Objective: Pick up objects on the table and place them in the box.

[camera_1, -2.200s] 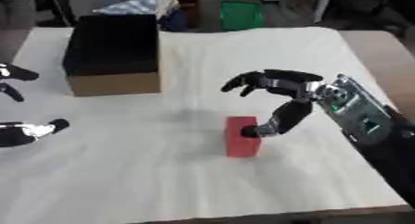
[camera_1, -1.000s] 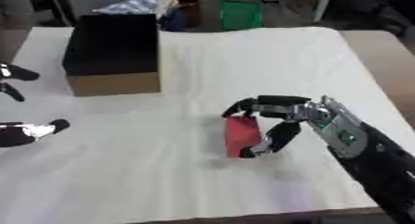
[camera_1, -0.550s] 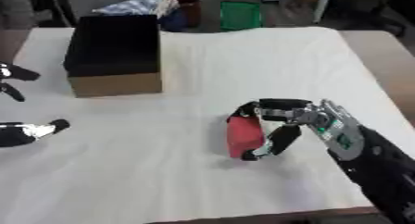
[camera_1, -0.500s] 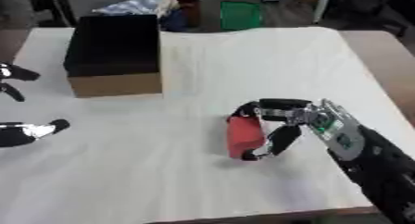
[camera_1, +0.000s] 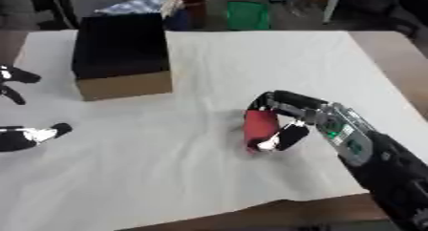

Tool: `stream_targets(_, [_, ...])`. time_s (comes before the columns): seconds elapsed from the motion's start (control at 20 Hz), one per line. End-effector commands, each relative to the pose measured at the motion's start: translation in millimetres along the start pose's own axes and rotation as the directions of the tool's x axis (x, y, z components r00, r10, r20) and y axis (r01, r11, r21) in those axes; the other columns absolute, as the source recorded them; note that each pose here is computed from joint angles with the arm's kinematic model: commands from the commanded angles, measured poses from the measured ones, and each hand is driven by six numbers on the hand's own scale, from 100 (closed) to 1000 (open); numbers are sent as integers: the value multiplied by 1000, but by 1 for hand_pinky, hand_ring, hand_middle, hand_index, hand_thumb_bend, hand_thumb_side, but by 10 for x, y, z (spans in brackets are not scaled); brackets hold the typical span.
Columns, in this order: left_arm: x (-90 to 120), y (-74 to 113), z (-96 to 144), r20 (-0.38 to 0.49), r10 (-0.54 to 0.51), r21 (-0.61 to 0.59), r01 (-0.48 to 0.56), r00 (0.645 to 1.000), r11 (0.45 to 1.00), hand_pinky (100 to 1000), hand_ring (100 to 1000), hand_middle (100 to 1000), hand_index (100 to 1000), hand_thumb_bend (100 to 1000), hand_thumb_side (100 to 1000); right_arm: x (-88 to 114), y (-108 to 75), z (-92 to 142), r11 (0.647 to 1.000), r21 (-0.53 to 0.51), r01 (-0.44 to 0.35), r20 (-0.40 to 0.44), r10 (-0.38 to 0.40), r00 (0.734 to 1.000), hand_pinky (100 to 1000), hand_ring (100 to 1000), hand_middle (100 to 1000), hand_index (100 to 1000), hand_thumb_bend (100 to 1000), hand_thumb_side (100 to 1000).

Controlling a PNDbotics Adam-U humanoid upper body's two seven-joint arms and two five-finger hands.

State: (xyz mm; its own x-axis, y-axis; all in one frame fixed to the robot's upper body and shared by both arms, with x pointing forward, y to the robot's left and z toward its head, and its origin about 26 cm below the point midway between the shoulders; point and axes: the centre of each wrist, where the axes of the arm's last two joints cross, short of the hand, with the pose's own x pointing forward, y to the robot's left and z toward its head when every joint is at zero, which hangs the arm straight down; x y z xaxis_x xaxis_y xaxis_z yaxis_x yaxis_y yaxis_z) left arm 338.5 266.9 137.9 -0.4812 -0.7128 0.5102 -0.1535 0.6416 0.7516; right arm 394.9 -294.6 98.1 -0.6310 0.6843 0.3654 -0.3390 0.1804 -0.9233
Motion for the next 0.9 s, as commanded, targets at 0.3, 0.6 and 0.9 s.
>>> stream_targets(0.3, [26, 64, -29, 19, -23, 3, 23, 1000, 1000, 482, 721, 605, 690, 809, 100, 348, -698, 8, 987, -112, -111, 128, 125, 984, 673, 774, 418, 507, 279, 100])
stream_targets(0.6, [56, 52, -52, 38, -22, -11, 23, 999, 1000, 483, 718, 603, 688, 809, 100, 485, -1143, 24, 971, -189, -150, 143, 178, 974, 674, 766, 425, 513, 327, 100])
stream_targets(0.9, [159, -4, -127, 98, -7, -56, 13, 995, 998, 485, 717, 602, 687, 808, 100, 432, -1490, -63, 945, -287, -159, 101, 194, 976, 677, 763, 436, 526, 345, 100])
